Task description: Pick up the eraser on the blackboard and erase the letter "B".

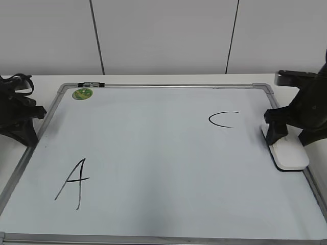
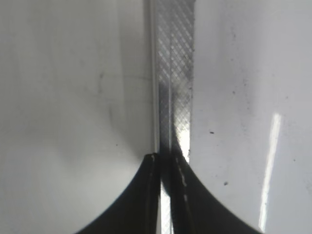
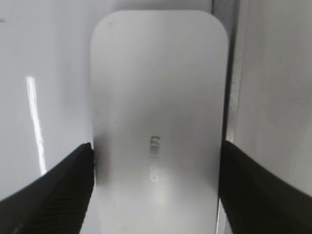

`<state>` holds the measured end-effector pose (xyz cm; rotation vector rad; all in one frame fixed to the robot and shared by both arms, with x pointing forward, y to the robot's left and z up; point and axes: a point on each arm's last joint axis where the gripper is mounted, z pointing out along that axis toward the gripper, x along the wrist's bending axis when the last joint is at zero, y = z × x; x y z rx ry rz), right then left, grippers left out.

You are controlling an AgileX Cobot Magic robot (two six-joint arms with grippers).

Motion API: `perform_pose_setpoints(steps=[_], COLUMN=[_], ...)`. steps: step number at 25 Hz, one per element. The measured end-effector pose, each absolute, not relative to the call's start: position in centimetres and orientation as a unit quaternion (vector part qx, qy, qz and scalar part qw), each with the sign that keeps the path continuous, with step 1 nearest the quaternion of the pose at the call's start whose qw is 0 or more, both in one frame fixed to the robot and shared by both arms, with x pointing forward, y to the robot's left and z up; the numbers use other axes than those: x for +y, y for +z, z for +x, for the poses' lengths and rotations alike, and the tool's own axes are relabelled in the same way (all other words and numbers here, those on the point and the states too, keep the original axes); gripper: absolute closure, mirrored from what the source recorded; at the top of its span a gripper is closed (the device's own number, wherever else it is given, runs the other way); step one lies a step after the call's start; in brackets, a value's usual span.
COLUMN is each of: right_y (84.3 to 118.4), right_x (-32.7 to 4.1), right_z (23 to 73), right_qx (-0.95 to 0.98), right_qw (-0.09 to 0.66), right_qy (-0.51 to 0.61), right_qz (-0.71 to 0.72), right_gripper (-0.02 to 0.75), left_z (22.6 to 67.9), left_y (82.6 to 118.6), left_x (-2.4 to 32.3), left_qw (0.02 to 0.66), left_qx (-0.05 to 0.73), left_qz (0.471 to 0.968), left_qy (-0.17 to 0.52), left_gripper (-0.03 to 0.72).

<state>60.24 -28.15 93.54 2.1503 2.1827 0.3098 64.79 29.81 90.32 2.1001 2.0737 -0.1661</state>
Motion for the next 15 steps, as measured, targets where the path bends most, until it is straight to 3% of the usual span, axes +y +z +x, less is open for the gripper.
perform_pose_setpoints(steps=[7, 15], right_y=[94.4, 99.6], right_x=[-28.1, -28.0], right_z=[60.8, 62.2], right_qx=[0.708, 0.710], right_qw=[0.033, 0.050], right_qy=[0.106, 0.134], right_qz=[0.698, 0.690], right_gripper=[0.104, 0.113], left_z=[64.8, 64.8], left_y=[90.3, 90.3], left_x=[29.8, 29.8], left_qw=[0.093, 0.093], left_qx=[0.699, 0.699], left_qz=[0.707, 0.707], left_qy=[-0.056, -0.055], left_gripper=[0.677, 0.669])
